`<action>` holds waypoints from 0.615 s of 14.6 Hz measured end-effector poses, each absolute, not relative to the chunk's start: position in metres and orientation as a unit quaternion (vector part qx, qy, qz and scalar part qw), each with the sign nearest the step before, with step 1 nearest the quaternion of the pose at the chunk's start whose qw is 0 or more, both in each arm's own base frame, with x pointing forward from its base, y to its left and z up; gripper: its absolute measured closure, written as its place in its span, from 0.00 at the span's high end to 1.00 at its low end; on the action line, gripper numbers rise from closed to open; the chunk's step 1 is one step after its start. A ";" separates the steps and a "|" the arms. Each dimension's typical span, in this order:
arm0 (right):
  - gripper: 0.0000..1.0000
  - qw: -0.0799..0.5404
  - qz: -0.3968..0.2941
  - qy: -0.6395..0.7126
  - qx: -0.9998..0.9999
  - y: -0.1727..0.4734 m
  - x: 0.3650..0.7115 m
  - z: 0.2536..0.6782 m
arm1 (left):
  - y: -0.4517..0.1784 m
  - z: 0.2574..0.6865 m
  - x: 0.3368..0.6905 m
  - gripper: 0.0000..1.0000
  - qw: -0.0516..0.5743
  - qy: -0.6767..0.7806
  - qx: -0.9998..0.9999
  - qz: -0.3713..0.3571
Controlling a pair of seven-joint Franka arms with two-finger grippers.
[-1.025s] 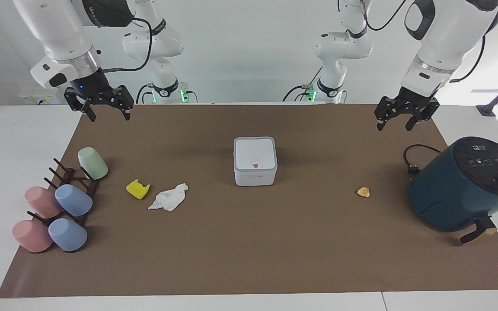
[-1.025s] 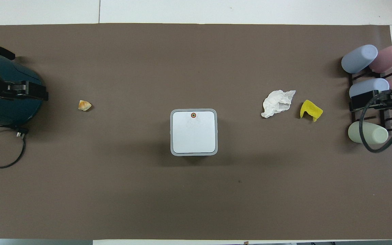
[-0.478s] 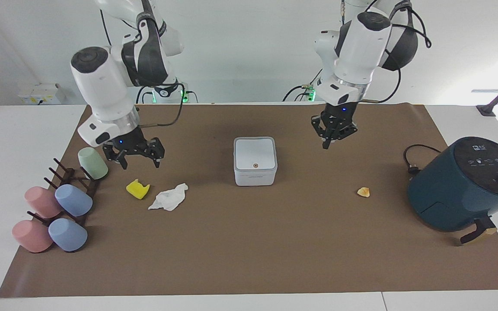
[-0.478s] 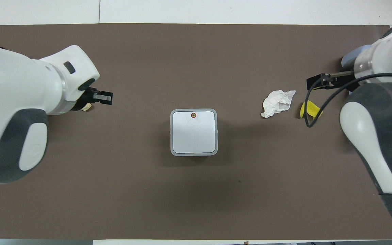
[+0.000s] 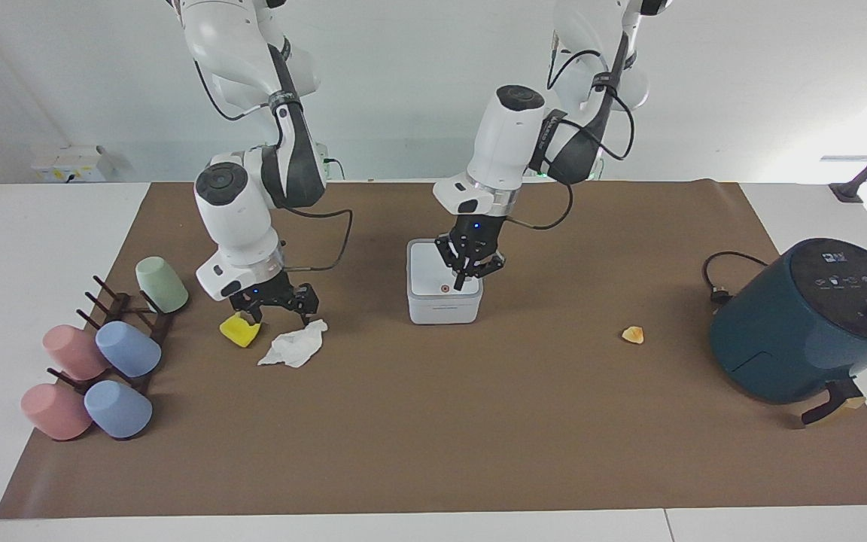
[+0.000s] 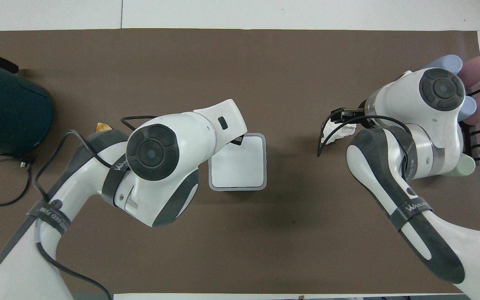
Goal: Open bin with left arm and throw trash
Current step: 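Reach the left gripper to the bin lid while the right gripper reaches the tissue, then lift the bin lid with the left gripper while the right gripper grasps the tissue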
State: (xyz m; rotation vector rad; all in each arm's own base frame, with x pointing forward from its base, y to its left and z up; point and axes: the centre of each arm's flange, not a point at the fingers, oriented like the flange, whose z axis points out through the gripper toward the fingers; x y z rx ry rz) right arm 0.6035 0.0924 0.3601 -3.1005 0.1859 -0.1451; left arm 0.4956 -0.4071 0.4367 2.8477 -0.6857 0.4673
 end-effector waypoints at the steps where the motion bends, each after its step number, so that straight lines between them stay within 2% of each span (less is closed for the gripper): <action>1: 1.00 0.025 -0.051 0.069 -0.996 0.094 0.607 0.349 | -0.412 0.428 0.493 0.01 0.087 -0.233 0.956 0.152; 5: 1.00 0.028 -0.058 0.076 -0.995 0.097 0.618 0.304 | -0.413 0.411 0.489 0.01 0.082 -0.236 0.958 0.142; 9: 0.94 0.027 -0.053 0.077 -0.995 0.097 0.619 0.296 | -0.413 0.411 0.486 0.01 0.081 -0.238 0.958 0.141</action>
